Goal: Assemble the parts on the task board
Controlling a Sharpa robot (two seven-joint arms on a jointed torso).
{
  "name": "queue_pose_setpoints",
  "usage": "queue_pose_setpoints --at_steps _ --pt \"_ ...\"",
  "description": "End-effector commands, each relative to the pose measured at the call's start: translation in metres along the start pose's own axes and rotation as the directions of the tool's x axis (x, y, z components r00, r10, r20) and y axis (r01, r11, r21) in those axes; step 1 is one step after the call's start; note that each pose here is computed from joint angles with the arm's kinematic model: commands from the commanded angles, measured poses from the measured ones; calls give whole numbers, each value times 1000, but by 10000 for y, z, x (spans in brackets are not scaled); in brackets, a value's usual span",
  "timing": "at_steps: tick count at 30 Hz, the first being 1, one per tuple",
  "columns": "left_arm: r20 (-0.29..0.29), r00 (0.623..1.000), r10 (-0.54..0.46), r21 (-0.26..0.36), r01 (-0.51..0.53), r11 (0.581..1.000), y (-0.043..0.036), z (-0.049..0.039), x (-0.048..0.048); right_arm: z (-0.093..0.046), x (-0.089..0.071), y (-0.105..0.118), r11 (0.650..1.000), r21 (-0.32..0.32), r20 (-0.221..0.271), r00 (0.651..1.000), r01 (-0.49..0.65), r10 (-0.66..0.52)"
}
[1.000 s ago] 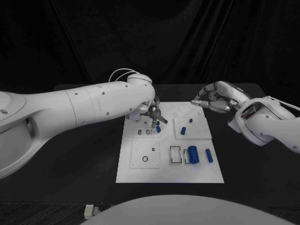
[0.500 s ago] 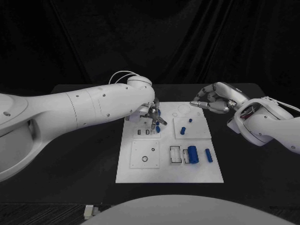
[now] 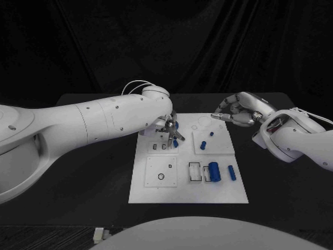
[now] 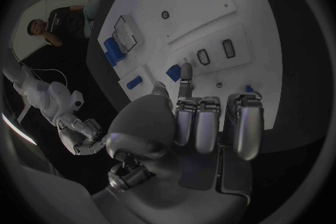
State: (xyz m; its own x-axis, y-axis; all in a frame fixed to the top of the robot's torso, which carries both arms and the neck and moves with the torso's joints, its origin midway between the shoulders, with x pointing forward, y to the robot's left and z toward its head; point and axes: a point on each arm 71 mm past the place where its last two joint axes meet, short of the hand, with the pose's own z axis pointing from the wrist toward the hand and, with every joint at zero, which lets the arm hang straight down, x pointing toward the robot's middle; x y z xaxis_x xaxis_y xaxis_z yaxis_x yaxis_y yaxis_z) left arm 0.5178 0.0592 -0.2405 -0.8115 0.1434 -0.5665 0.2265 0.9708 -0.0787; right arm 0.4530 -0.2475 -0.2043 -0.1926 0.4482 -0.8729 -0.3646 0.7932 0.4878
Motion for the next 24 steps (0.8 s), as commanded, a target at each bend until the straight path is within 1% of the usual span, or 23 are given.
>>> queue_pose_setpoints --at_steps 1,10,19,24 --pt "-22 1000 6 7 -6 1000 -24 8 24 -1 18 -14 1000 18 -12 1000 0 0" --pt "-32 999 10 4 -9 1000 -10 19 32 1 24 -22 1000 22 -17 1000 1 -1" --pt "-40 999 15 8 -15 1000 -30 25 40 3 27 -25 1000 25 -20 1000 1 -1" --pt "-42 999 15 4 -15 1000 -21 30 41 5 27 -27 1000 25 -20 1000 2 -1"
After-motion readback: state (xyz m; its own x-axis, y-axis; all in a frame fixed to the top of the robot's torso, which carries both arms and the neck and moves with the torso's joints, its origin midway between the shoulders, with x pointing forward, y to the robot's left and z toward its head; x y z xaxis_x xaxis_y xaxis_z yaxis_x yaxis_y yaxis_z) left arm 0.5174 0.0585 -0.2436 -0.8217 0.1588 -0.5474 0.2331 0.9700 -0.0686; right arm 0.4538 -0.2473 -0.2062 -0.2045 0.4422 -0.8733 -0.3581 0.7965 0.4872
